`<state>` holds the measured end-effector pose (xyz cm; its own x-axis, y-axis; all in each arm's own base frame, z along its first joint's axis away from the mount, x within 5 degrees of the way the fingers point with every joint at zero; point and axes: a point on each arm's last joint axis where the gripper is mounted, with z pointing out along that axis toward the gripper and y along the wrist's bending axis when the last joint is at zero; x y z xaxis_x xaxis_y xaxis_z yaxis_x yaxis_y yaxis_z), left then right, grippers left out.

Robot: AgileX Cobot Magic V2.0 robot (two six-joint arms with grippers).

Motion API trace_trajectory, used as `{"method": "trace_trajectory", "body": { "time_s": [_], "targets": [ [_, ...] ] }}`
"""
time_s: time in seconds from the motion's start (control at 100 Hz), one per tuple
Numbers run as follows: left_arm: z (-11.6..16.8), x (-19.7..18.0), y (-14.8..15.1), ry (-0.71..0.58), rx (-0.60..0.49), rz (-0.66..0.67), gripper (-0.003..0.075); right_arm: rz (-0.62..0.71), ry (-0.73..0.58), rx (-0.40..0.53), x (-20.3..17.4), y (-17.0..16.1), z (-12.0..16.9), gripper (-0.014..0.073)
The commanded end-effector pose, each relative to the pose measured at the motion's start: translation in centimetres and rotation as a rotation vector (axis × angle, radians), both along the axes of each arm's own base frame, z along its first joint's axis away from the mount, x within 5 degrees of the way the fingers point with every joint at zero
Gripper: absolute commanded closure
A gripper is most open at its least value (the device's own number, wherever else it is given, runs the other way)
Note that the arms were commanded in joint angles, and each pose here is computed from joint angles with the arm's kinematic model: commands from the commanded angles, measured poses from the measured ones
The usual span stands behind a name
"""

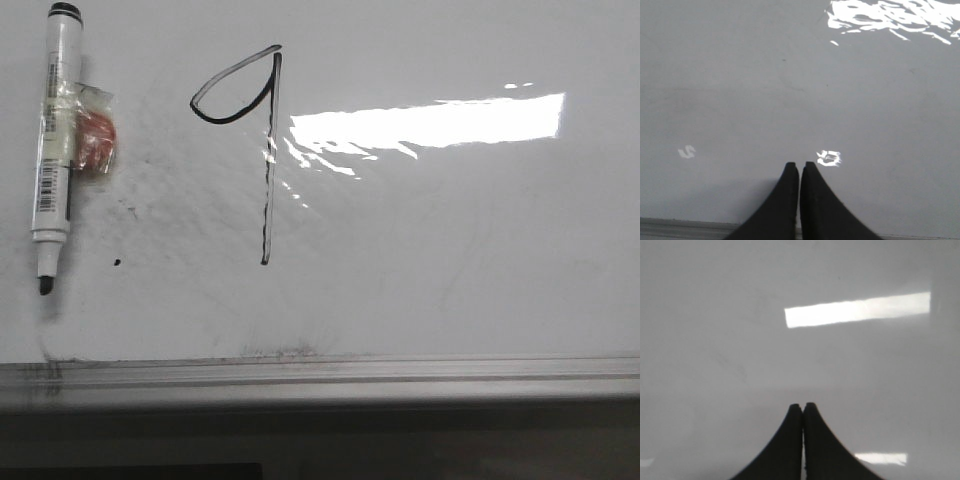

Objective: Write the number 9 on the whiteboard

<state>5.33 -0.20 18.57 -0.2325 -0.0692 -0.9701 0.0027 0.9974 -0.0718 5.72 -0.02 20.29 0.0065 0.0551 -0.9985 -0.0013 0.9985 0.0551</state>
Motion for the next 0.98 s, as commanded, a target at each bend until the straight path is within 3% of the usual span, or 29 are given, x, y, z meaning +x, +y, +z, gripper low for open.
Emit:
{"method": "trace_trajectory", "body": {
  "time_s": [0.0, 0.25, 0.35, 0.97],
  "targets": [
    [-0.8, 0.0, 0.0, -0.029, -0.012, 0.004, 0.0741, -0.015, 0.019, -0.033, -0.2, -0.1, -0.6, 0.0658],
    [-0.8, 0.0, 0.0, -0.029, -0.014, 0.004, 0.0741, -0.036, 0.217, -0.04, -0.4, -0.3, -2.4, 0.0658],
    [-0.8, 0.0, 0.0, -0.029, -0.014, 0.004, 0.0741, -0.034, 0.218, -0.078, -0.4, -0.3, -2.4, 0.0658],
    [-0.8, 0.0, 0.0, -0.029, -0.014, 0.004, 0.0741, -0.033, 0.21, -0.078, -0.4, -0.3, -2.3, 0.0659]
  ]
}}
